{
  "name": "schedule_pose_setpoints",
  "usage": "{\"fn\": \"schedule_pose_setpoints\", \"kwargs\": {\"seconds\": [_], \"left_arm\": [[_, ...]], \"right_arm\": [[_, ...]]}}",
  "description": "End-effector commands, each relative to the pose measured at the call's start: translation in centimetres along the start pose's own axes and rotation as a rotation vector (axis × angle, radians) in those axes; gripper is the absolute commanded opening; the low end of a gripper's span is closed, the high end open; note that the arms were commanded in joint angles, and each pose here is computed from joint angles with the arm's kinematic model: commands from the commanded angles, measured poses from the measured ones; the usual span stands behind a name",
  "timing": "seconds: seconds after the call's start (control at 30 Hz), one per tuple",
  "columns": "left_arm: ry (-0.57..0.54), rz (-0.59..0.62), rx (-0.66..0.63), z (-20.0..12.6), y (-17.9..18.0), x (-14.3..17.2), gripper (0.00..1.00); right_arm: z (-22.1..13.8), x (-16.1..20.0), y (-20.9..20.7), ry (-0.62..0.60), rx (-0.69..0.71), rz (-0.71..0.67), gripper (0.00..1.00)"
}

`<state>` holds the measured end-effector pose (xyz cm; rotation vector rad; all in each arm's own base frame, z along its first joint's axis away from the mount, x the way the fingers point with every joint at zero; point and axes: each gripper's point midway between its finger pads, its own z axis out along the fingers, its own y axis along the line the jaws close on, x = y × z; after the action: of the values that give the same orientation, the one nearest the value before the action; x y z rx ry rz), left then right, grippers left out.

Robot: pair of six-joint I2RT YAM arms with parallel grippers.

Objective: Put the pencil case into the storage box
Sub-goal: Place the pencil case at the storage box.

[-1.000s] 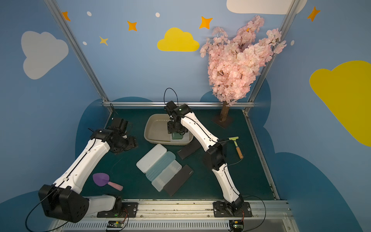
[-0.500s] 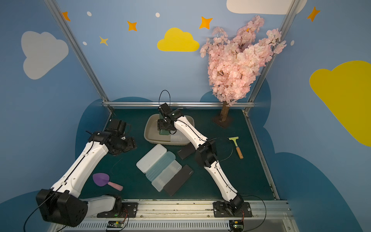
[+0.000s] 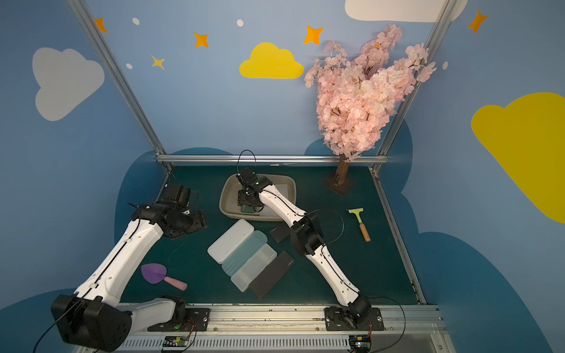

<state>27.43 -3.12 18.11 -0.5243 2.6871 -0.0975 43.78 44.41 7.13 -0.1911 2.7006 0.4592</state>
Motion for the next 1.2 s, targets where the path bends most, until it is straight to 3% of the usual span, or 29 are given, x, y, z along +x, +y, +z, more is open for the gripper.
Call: {"fn": "schedule_pose_setpoints", "kwargs": {"seconds": [0.0,0.23,0.37,0.5,0.63,0.87,0.97,1.17], "left_arm": [[-0.012,0.003,-0.013,-0.1,0.5,0.0,0.83],[-0.013,0.007,-0.011,0.1,0.3,-0.1,0.84],[-0.014,0.007,-0.013,0.1,0.4,-0.2,0.84],[-0.017,0.010,-0.017,0.0,0.4,-0.3,0.84],[-0.021,0.012,-0.020,-0.1,0.4,-0.5,0.84],[-0.006,0.052,0.059,0.1,-1.3,-0.6,0.83],[0.006,0.087,0.115,0.3,-3.0,-0.5,0.78],[0.065,0.288,0.178,0.9,-8.4,1.6,0.75]], "right_arm": [[0.4,0.8,-1.0,0.017,0.061,0.016,0.65],[1.0,1.9,-1.8,0.076,0.066,0.031,0.74],[0.6,1.7,-1.9,0.076,0.067,0.017,0.93],[-0.9,1.1,-1.3,0.062,0.047,-0.010,0.96],[-4.8,-0.9,0.6,-0.017,-0.004,-0.062,0.96],[-15.6,-3.9,2.8,-0.171,-0.101,-0.087,0.96],[-19.1,-4.0,0.5,-0.212,-0.069,-0.055,0.96],[-22.8,-1.9,-9.1,-0.204,0.053,0.101,0.96]]}}
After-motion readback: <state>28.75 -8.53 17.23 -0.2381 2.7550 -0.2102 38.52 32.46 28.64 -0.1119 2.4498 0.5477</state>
